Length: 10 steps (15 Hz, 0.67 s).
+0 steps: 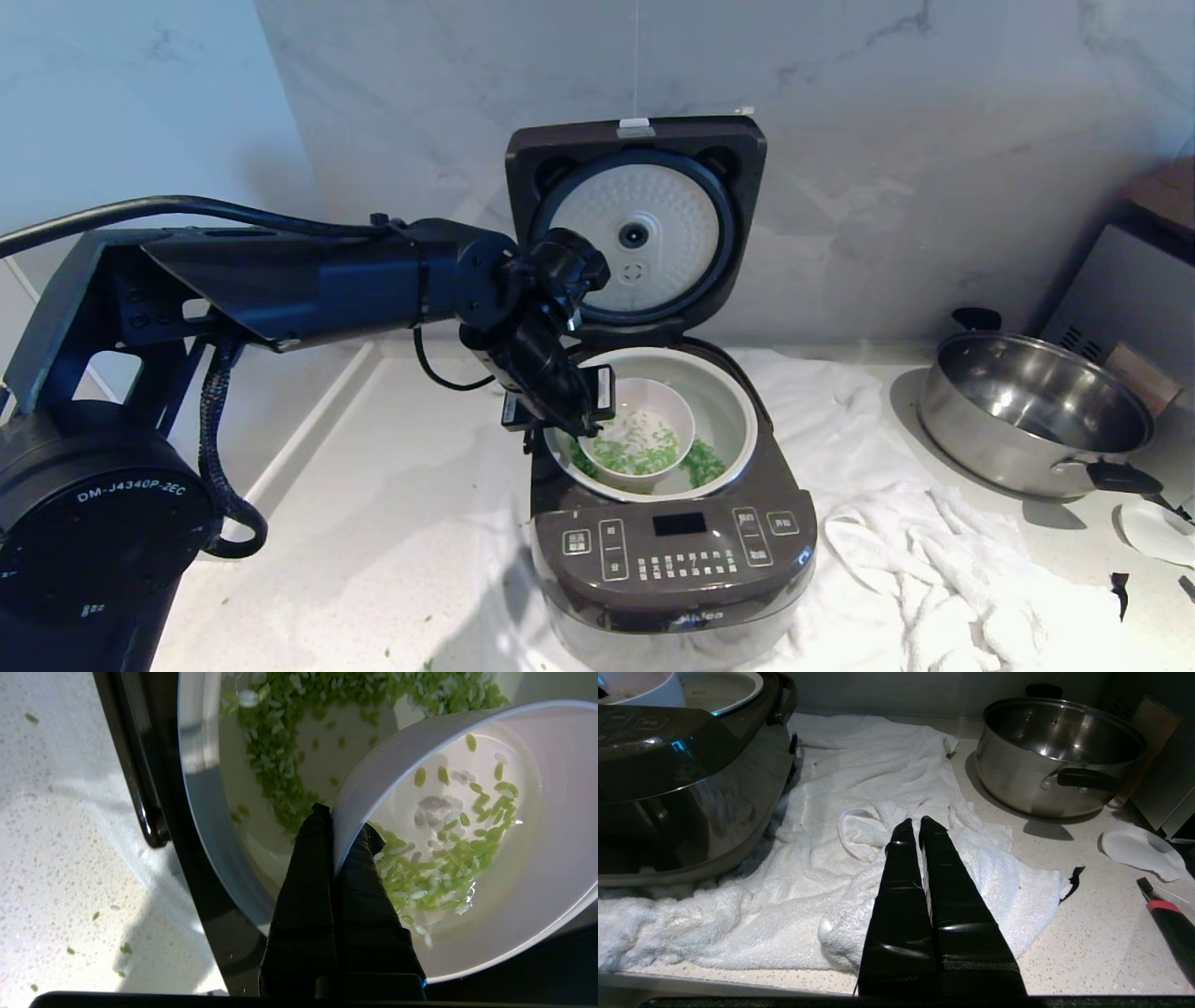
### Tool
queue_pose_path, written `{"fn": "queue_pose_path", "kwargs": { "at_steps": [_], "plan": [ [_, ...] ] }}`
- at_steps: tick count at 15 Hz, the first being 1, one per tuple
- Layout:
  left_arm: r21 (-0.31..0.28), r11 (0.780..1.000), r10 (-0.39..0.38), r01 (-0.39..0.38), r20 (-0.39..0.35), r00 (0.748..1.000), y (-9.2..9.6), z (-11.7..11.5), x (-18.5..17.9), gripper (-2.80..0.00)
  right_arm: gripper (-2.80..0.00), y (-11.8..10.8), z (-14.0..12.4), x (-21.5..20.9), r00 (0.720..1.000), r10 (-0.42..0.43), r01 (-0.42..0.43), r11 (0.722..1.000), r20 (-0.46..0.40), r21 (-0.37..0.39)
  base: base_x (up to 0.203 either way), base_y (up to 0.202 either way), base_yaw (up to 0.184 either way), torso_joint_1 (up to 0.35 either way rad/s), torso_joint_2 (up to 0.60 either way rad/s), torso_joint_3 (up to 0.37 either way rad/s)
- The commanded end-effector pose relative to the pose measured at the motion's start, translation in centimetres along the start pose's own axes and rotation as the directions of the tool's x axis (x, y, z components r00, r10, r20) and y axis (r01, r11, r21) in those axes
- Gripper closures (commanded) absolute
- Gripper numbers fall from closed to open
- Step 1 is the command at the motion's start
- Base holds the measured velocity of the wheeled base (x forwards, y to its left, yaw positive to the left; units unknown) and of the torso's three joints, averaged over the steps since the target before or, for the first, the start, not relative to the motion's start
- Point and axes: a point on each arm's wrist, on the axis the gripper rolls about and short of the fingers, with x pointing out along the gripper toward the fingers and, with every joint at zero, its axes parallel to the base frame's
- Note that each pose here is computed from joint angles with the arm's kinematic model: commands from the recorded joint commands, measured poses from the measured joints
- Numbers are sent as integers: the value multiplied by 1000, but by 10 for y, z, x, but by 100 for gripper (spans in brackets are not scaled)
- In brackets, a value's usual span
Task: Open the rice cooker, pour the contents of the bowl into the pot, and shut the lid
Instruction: Pour the water from the bowl into the rice cooker
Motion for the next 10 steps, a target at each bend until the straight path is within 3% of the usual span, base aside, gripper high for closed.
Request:
{"fn": "queue_pose_path", "kwargs": {
  "at_steps": [1,6,10],
  "plan": [
    [-7,1000,-1,1,0,1000,0,1,3,0,0,0,0,0,1000,2,-2,1000,2,-1,0,0,0,0,0,0],
    [-29,1000,-10,11,33,999,1,6,20,0,0,0,0,0,1000,1,-1,1000,2,-1,0,0,0,0,0,0],
    [-34,999,23,-18,136,990,-3,13,27,0,0,0,0,0,1000,1,-1,1000,2,-1,0,0,0,0,0,0]
  ]
}}
